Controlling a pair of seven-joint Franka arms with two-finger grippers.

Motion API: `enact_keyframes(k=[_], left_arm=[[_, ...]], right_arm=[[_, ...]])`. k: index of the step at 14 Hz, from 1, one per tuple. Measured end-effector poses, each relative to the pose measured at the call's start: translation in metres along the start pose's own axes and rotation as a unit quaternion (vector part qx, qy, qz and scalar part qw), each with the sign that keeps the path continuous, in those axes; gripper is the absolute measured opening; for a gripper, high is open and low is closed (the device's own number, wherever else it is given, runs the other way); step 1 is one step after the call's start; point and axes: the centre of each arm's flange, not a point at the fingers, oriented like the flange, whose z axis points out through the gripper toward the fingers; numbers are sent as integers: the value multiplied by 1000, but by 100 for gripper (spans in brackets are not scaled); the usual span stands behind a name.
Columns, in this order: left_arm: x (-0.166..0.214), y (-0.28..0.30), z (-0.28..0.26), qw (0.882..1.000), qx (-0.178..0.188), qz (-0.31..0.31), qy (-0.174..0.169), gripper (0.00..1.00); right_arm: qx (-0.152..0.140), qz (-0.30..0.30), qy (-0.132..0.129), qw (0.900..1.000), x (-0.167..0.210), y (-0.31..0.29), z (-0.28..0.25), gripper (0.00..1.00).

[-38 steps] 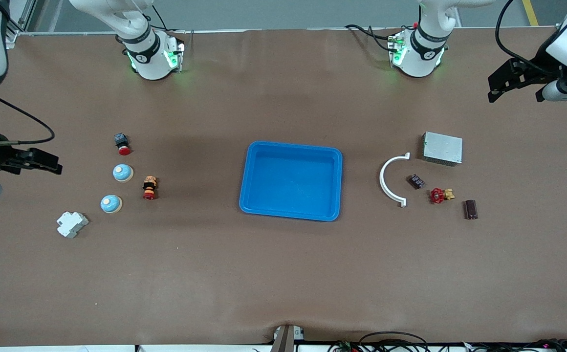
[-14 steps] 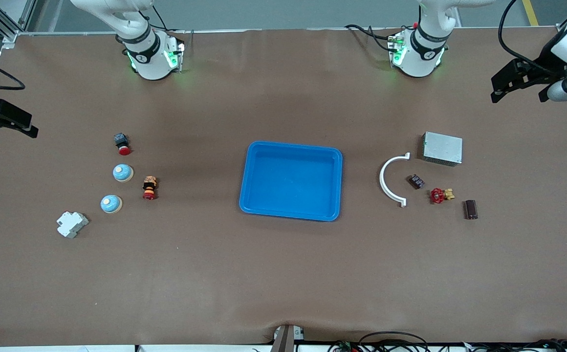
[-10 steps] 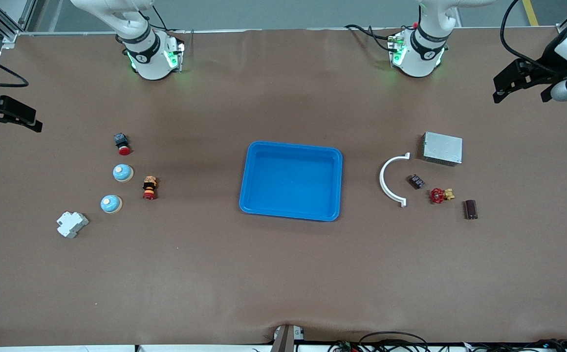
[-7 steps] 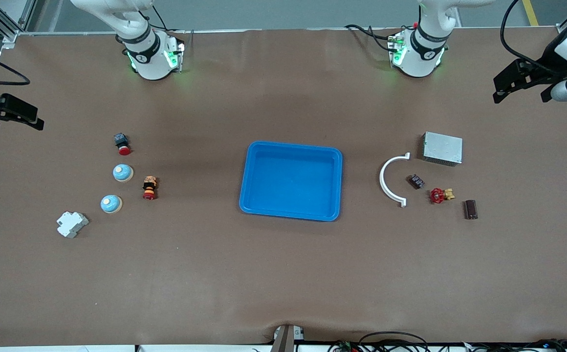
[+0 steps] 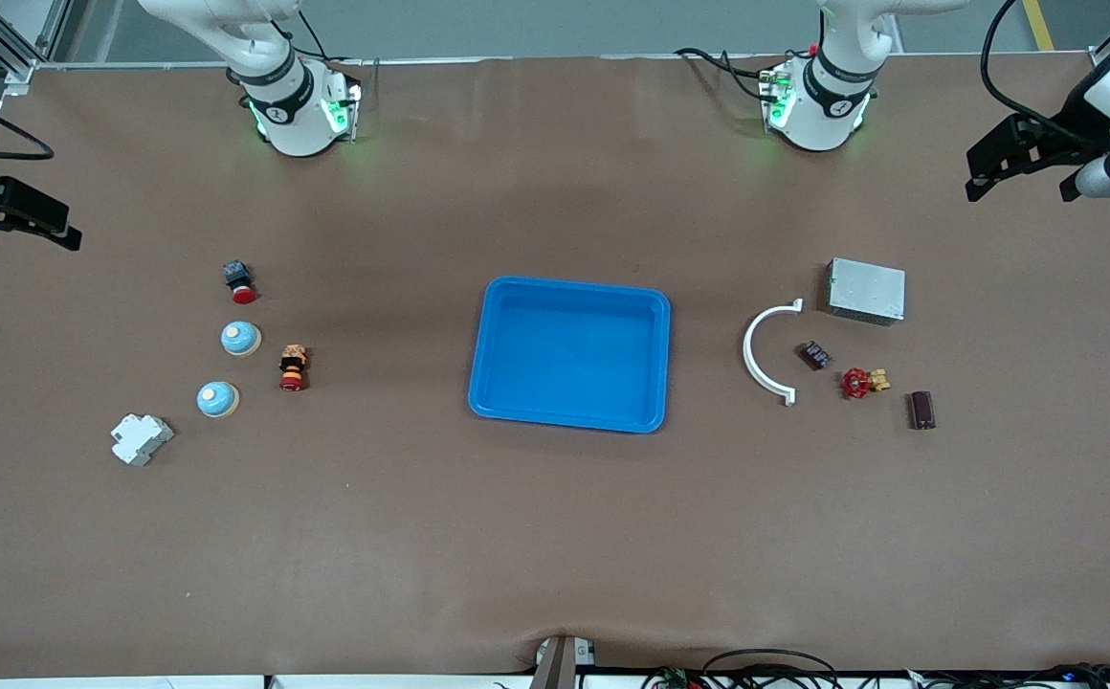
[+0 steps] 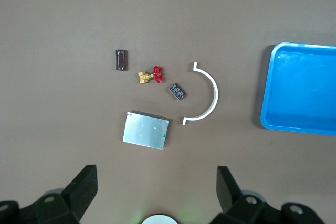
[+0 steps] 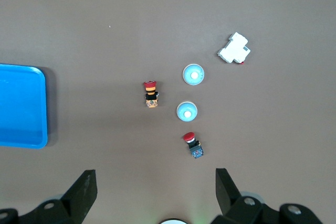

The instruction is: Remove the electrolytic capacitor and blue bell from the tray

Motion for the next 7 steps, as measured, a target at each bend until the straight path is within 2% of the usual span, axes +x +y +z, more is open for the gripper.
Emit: enact_keyframes(k=[7], left_arm=[[0, 0, -4, 1000, 0, 1, 5, 100]], right_arm=[[0, 12, 1, 1000, -1, 0, -1, 100]])
